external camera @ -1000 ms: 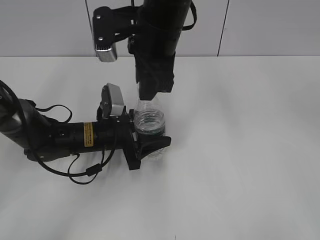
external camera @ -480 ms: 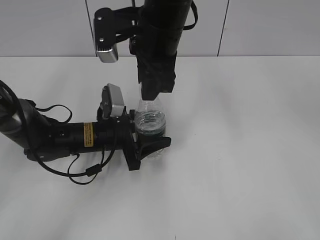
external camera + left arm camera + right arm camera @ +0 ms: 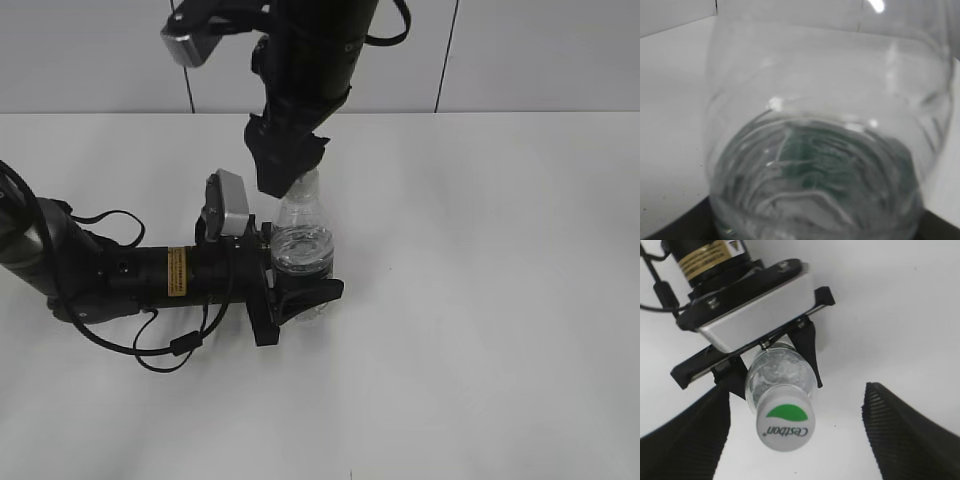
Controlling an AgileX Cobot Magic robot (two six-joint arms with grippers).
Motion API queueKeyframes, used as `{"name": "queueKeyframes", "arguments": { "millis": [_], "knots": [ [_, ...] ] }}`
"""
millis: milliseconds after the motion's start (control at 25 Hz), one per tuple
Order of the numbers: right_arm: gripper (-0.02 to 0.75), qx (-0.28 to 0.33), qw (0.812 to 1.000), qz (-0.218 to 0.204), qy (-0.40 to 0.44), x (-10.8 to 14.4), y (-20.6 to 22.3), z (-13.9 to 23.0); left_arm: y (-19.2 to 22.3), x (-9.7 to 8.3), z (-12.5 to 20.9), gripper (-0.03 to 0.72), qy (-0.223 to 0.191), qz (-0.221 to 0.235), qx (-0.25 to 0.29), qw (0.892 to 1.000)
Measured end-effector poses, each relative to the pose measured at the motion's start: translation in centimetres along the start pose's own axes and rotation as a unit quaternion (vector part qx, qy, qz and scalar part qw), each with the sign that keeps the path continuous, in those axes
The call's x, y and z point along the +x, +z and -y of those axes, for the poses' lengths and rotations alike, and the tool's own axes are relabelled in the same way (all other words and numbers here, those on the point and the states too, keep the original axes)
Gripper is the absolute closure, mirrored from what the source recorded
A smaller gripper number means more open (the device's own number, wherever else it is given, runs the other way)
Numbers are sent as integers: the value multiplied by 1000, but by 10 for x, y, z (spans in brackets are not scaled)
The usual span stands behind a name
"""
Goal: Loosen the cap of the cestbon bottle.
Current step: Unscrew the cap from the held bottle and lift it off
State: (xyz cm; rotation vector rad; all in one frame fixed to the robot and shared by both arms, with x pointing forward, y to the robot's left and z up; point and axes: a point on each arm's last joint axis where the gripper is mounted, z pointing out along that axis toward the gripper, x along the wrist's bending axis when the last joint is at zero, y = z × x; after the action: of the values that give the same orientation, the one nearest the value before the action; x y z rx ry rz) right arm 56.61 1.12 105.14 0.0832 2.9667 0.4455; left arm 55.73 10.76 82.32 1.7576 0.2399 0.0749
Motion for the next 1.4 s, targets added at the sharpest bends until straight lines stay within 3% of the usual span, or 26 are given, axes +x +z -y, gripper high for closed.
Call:
{"name": "queueKeyframes", "arguments": {
  "millis": [120,280,440,680,1400],
  "knots": [
    [123,1,993,25,117,-1,-13,2,0,0,0,277,0,0,0,1000],
    [147,0,965,54,256,-4,-25,4,0,0,0,277,0,1,0,1000],
    [152,-9,941,45,335,-2,-25,3,0,0,0,277,0,1,0,1000],
    [153,-1,924,-2,382,7,-11,5,0,0,0,277,1,2,0,1000],
    [162,15,922,-2,386,7,-1,8,0,0,0,278,0,1,0,1000]
  ]
}}
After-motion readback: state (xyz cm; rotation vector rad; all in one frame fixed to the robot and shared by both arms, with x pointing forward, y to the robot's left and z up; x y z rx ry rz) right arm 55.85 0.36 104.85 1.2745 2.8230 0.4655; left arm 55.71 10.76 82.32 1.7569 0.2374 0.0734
